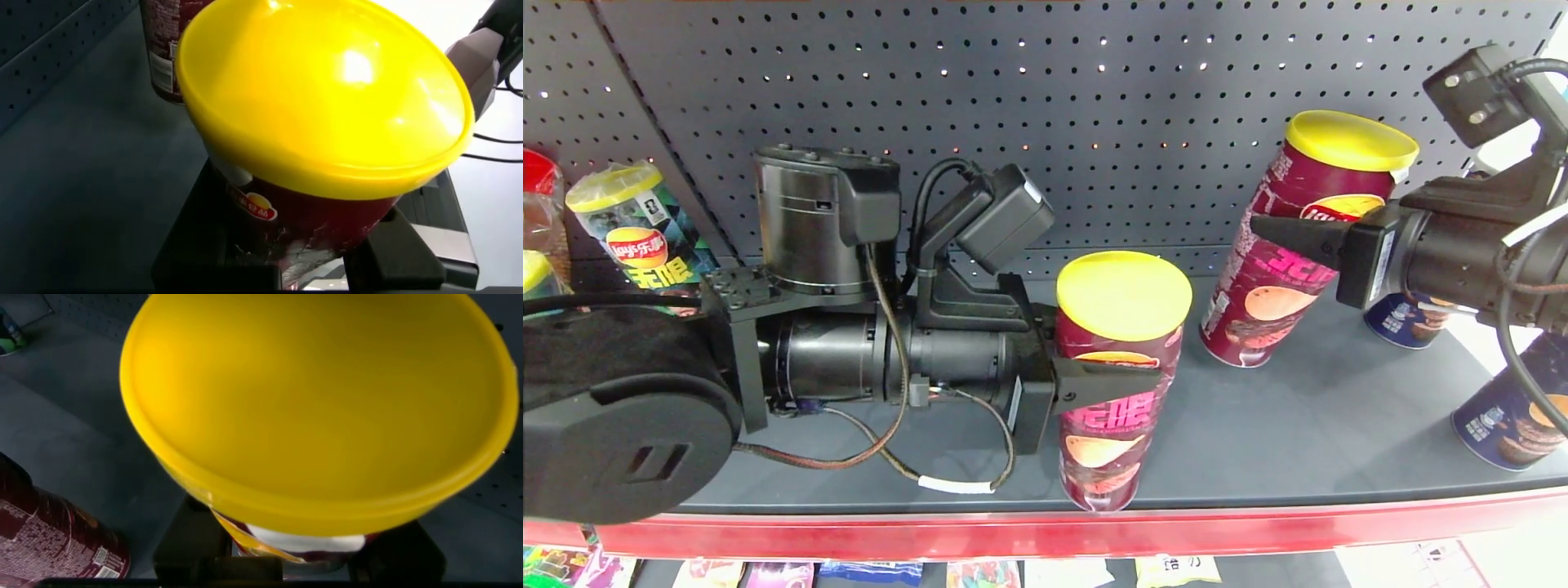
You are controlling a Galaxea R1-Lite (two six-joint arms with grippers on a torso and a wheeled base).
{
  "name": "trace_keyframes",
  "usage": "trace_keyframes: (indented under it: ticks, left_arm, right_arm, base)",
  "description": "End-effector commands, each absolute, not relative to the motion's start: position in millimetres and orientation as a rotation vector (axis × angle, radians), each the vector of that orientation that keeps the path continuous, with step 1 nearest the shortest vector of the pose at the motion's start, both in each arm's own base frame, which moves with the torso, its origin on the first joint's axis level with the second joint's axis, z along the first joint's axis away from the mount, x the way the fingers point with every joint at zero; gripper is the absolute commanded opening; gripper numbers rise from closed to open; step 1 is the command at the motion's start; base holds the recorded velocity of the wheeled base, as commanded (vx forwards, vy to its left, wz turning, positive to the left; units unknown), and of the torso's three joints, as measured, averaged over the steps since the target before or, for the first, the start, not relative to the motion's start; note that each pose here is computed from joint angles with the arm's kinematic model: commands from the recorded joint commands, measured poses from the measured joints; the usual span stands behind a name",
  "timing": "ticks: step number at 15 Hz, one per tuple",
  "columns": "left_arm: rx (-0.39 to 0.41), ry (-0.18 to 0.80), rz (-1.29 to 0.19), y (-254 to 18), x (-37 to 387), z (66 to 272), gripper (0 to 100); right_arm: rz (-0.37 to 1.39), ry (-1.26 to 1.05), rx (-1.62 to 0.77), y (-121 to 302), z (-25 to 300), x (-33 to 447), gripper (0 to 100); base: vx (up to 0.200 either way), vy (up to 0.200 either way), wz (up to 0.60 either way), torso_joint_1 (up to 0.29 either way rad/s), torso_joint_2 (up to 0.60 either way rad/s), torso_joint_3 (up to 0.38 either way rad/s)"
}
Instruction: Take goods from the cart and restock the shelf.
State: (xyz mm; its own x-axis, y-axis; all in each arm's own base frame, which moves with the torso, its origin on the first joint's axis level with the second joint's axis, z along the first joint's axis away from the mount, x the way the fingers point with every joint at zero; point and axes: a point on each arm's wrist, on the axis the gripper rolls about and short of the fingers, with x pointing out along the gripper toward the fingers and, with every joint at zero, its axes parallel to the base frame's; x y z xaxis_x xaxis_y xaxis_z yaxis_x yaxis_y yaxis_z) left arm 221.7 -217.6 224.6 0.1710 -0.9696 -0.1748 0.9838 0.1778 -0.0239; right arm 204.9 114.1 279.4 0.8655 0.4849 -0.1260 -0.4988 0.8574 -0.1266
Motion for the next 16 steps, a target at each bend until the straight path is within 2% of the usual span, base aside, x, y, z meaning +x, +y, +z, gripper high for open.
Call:
trace_keyframes:
  ticks: [1,12,14,16]
  left_arm:
    - [0.103,0.159,-1.391,-216.3,219.8,225.5,0]
    - [0.101,0.167,-1.380,-214.0,216.2,225.1,0]
    - [0.065,0.192,-1.395,-214.5,206.6,227.3,0]
    - [0.063,0.207,-1.385,-213.9,203.1,224.5,0]
  right_arm:
    - [0.518,0.092,-0.158,114.2,279.1,205.1,0]
    - [0.518,0.092,-0.158,114.2,279.1,205.1,0]
    - [0.518,0.092,-0.158,114.4,279.2,205.5,0]
    - [0.518,0.092,-0.158,114.4,279.2,205.5,0]
  base:
    - [0.000,0.000,0.00,0.000,0.00,0.000]
    - [0.000,0.000,0.00,0.000,0.00,0.000]
    - [0.000,0.000,0.00,0.000,0.00,0.000]
    - [0.000,0.000,0.00,0.000,0.00,0.000]
